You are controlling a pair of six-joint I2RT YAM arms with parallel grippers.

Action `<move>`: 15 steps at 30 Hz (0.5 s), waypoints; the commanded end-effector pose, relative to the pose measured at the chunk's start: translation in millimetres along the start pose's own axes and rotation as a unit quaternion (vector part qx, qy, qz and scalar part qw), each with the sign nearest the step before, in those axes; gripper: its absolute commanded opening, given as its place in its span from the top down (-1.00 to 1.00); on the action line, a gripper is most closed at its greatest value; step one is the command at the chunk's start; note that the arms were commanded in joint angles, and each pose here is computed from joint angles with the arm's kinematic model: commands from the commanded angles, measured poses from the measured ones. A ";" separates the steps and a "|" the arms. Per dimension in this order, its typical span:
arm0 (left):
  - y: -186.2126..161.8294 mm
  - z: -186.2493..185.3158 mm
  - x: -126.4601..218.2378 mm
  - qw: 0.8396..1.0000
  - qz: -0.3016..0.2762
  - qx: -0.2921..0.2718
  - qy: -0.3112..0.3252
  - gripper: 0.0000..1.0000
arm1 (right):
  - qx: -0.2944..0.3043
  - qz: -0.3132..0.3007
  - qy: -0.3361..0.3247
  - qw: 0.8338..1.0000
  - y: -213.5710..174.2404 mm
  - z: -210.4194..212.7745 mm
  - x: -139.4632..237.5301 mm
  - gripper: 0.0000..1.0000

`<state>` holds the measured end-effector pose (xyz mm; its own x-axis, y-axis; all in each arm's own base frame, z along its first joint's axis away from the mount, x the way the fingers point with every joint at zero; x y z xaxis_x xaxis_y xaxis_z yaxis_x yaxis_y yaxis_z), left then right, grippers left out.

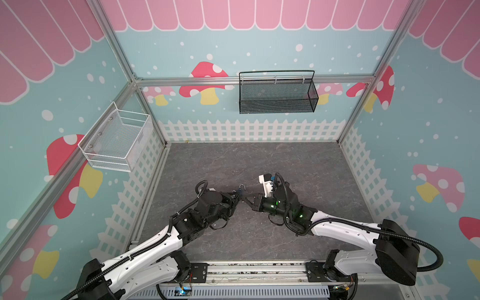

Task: Unlock with the key

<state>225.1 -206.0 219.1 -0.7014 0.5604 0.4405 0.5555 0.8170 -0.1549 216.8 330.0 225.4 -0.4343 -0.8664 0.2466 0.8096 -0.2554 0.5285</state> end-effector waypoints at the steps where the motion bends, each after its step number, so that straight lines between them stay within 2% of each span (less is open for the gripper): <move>1: 7.7 -27.8 5.9 0.999 -0.030 -0.001 -0.040 1.00 | 0.030 0.041 -0.014 0.999 -15.3 -1.2 -1.9 0.76; 6: 10.5 -34.9 10.5 0.998 -0.040 -0.018 -0.036 1.00 | 0.053 0.059 -0.043 0.996 -24.1 -12.9 -2.2 0.52; 10: 11.2 -37.2 12.5 0.998 -0.043 -0.024 -0.033 1.00 | 0.068 0.060 -0.051 0.995 -25.7 -16.0 -3.0 0.46; 15: 10.3 -37.5 12.4 0.998 -0.041 -0.028 -0.031 1.00 | 0.106 0.043 -0.044 0.993 -13.1 1.3 -2.9 0.34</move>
<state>234.8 -199.6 246.0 -0.7474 0.5235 0.4091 0.5333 0.8399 -0.1005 203.8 331.8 199.4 -0.3816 -0.8376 0.3909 0.7964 -0.0832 0.5991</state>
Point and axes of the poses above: each gripper's point midway between its finger pads, its own x axis back along the fingers, its own z axis along the line the jaws close on, y = z × x, the point moved 3 cm from there along x, back along the fingers, and after that the axes turned 1 degree about x, right-handed, at the moved point
